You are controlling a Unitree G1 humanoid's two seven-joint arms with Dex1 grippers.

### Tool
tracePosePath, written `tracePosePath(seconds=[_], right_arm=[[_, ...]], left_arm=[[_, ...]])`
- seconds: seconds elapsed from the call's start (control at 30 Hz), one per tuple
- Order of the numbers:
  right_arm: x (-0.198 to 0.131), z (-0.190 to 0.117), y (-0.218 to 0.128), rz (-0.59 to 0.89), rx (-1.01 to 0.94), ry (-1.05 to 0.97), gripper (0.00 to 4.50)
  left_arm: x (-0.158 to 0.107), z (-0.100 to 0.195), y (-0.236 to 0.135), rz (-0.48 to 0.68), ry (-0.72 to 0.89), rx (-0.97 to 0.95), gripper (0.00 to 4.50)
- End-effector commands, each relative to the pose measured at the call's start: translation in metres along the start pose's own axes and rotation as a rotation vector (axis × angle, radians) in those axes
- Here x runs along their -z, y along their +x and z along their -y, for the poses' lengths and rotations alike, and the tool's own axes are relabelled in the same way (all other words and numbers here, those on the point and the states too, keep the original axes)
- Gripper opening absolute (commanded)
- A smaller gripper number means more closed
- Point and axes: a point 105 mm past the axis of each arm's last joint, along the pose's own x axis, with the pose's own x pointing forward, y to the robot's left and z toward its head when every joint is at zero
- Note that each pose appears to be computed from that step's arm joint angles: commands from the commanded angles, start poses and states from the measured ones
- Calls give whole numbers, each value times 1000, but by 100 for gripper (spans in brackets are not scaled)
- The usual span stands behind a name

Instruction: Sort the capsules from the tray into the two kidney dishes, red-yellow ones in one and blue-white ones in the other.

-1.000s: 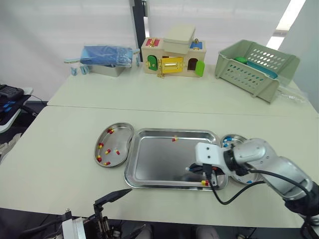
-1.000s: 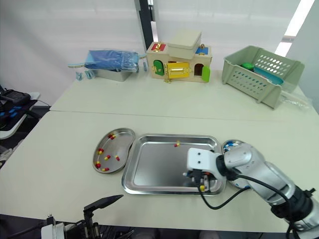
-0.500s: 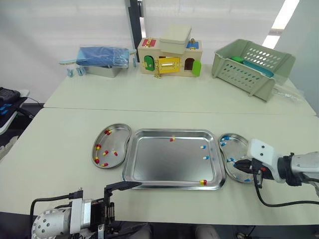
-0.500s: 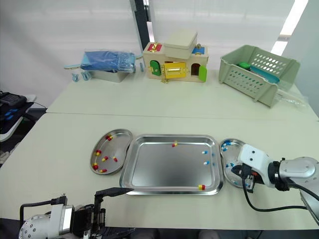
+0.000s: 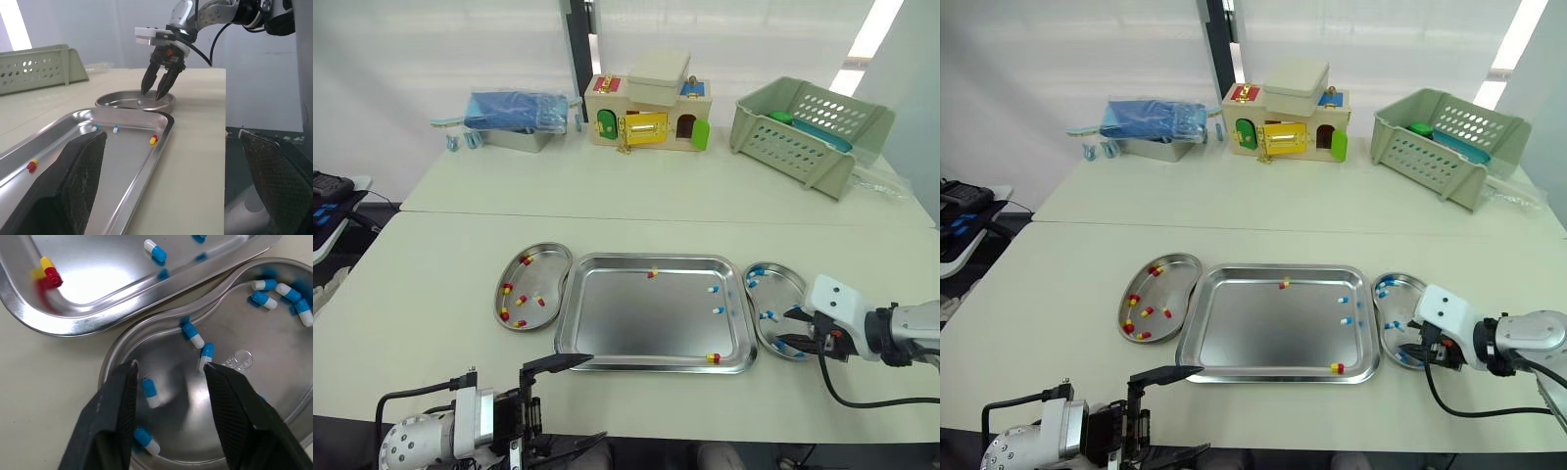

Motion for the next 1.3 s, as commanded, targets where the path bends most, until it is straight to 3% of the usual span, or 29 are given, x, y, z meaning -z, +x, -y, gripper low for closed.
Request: tracePosePath(seconds=[0.03,0.13,0.8,0.9,1.0,1.07,1.3], right_arm=[[-7,4,-8,16,7,-36,363],[-6,6,-10,10,11,-43,445],[-8,11,-15,15,14,-64,445],[-13,12,-20,72,11,-62,445],[-27,10,-38,258,-1,-30,445],[-21,13,-52,305,7,-14,445],[33,28,-83,200,34,140,445]], left_arm=[[-9,-2,7,16,27,-4,450],[-10,0,9,13,26,-9,450],[-10,0,16,23,36,-34,450],[-10,-6,13,11,37,-85,450],[-14,-22,4,-38,18,-208,450],[-14,-34,-8,-109,-19,-284,450],[-24,-81,-76,-364,-111,-517,450]])
